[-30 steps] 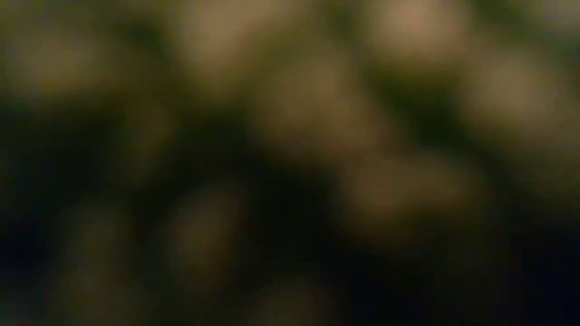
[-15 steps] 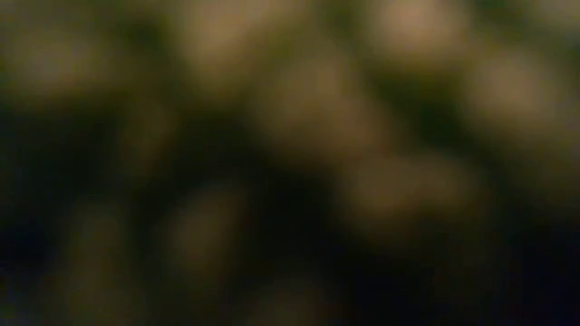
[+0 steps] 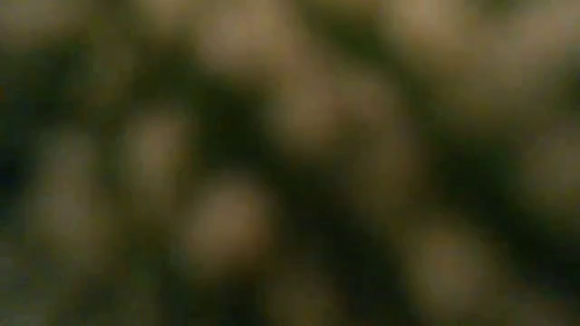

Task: Sort microfiber towel by color & place in baskets
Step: Put the green microfiber cloth into the left wire basket

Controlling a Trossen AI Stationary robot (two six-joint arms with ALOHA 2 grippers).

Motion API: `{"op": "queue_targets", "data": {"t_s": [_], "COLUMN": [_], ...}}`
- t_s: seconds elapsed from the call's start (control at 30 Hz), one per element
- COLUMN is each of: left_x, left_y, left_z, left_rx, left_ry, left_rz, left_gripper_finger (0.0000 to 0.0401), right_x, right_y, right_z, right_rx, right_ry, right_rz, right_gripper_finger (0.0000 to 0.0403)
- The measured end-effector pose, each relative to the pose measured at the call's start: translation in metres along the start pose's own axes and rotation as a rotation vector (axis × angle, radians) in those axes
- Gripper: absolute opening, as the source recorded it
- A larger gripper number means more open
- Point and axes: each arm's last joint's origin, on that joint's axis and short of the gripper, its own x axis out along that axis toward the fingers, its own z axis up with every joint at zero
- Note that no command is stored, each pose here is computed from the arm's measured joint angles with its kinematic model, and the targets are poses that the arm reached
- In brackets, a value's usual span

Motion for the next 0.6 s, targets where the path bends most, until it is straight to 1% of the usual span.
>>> {"op": "queue_targets", "data": {"t_s": [0.17, 0.4, 0.6], "left_x": [0.0069, 0.0086, 0.0085], "left_y": [0.0087, 0.0081, 0.0093], "left_z": [0.0014, 0.0023, -0.0020], "left_rx": [0.006, 0.031, 0.034], "left_ry": [0.012, 0.015, 0.057], "left_rz": [0.024, 0.024, 0.039], "left_gripper_finger": [0.0115, 0.0115, 0.0115], "right_x": [0.0000, 0.0000, 0.0000], "right_y": [0.0000, 0.0001, 0.0001], "right_z": [0.0003, 0.0003, 0.0003], "right_rx": [-0.019, -0.022, -0.022], "right_ry": [-0.003, -0.003, -0.003], "right_rz": [0.000, 0.000, 0.000], "right_gripper_finger": [0.0095, 0.0095, 0.0095]}}
